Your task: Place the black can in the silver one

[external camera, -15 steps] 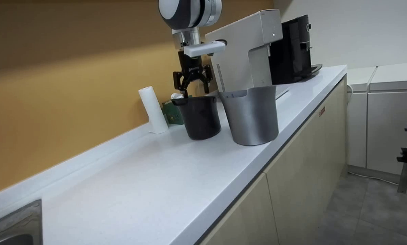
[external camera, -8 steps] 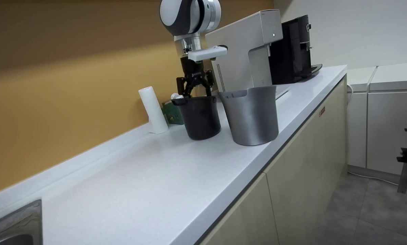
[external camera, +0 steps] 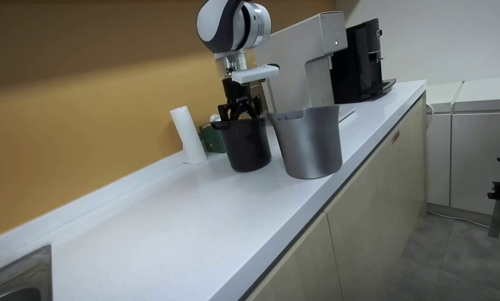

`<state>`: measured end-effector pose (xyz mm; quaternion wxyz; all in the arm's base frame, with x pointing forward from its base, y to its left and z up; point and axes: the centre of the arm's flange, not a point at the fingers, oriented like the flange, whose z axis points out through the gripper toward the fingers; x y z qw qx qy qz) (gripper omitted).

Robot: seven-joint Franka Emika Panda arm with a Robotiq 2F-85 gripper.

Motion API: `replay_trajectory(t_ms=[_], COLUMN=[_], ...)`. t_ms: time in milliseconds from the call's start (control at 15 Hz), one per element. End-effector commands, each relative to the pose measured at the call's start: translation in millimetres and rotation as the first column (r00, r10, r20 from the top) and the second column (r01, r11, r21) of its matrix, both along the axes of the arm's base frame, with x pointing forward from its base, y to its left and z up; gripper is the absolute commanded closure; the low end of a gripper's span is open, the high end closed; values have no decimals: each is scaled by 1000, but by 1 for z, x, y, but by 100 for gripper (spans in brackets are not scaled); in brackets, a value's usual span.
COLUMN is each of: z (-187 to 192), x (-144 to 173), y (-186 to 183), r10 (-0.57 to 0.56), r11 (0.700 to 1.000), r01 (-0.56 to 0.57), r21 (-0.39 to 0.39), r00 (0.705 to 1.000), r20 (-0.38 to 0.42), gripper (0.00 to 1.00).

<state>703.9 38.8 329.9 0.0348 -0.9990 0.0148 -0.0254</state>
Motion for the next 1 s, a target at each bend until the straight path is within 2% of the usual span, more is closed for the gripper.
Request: replay_trajectory(t_ms=[0, 467, 600, 933], z=[6, 8, 10, 33], x=[10, 9, 7, 3], y=[1, 0, 1, 2], r10=[1, 3, 3, -2], r11=[1000, 1000, 1000, 1000], r01=[-1, -3, -3, 2], r21=[21, 22, 21, 5], r00=[1000, 1000, 1000, 999], r20=[7, 10, 13, 52], gripper=[49, 95, 100, 99])
